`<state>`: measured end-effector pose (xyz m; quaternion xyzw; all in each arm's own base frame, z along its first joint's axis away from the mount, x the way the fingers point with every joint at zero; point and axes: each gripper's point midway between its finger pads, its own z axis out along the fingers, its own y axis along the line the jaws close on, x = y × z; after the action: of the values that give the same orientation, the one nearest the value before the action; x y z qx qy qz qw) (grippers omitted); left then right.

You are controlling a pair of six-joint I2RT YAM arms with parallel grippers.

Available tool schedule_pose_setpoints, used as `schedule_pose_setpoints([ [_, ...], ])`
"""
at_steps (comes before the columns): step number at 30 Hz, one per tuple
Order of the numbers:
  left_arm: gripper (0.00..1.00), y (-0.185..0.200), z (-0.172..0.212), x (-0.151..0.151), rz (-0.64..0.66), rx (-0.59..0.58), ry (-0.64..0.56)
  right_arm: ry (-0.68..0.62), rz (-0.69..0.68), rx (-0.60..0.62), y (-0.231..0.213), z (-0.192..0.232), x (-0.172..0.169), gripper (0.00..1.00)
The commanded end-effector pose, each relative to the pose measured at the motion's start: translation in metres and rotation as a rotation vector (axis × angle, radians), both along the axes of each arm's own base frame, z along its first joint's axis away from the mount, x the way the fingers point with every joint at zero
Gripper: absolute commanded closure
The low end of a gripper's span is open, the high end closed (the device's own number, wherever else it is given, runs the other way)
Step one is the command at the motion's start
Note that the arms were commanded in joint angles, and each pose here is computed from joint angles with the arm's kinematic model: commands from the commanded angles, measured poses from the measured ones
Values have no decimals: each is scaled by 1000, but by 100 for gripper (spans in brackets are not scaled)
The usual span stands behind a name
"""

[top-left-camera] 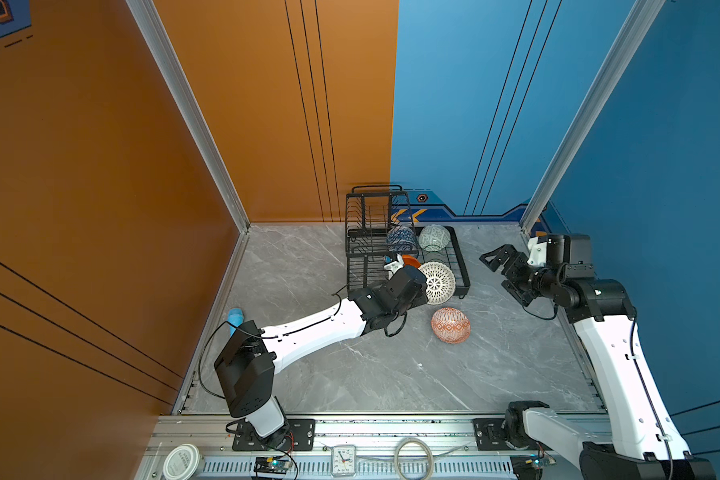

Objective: Load the bowls into the dish rack
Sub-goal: 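Lift the white lattice bowl above the rack while the right gripper rises toward it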

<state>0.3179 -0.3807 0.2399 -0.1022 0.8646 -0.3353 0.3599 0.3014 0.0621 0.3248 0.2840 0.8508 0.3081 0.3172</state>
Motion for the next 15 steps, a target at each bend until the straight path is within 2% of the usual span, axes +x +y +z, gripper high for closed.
schedule_pose_setpoints([
  [1, 100, -21, 57, 10, -38, -80, -155, -17, -39, 64, -2, 24, 4, 0],
  [8, 100, -14, 139, 33, 0, -90, -392, -84, -82, 139, -6, 65, 27, 0],
  [15, 100, 34, 182, 67, 150, -4, -548, -198, -64, 233, 6, 111, 49, 0],
])
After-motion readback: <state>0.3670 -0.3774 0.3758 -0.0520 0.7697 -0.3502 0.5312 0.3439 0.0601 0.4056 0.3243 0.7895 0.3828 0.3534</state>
